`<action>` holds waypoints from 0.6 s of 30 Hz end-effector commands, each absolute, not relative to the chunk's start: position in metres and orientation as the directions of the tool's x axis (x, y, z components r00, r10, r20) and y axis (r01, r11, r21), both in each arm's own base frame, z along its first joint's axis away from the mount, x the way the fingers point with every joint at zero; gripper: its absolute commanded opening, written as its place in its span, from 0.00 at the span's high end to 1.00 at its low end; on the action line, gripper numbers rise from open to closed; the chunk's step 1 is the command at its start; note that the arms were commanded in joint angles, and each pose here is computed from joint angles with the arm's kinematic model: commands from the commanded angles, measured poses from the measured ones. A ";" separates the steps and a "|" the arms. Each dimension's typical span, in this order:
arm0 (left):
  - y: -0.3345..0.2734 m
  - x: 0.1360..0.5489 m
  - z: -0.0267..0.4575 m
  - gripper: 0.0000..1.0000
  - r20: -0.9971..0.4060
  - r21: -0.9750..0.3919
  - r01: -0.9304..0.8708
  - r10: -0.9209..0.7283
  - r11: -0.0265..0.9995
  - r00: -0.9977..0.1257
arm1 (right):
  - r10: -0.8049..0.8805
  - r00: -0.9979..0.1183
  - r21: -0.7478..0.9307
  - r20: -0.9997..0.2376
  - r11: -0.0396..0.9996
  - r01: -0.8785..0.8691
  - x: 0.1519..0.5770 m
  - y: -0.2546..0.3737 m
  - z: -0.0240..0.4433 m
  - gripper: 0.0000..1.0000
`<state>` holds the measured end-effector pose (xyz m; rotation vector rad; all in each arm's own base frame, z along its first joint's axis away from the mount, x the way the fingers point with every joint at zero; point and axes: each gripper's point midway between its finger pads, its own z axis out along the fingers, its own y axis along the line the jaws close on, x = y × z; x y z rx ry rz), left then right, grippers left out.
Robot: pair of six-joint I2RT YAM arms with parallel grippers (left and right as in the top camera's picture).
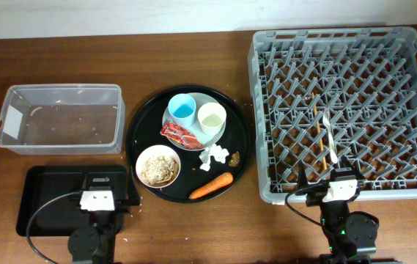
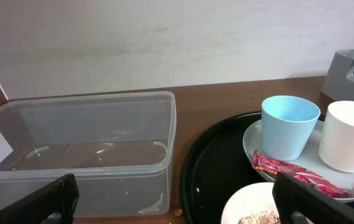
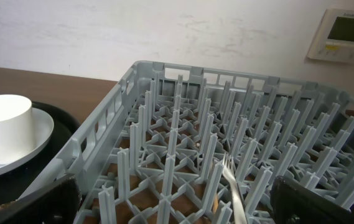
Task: Sort waste into correct bins and load items into the dishwasher rack
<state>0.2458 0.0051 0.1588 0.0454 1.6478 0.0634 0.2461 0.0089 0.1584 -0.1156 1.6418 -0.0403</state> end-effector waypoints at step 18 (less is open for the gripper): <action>0.004 0.246 0.155 0.01 -0.994 0.063 -0.005 0.062 0.998 -0.088 | -0.098 -0.069 -0.095 -0.993 0.994 -0.051 0.246 0.008 0.157 0.01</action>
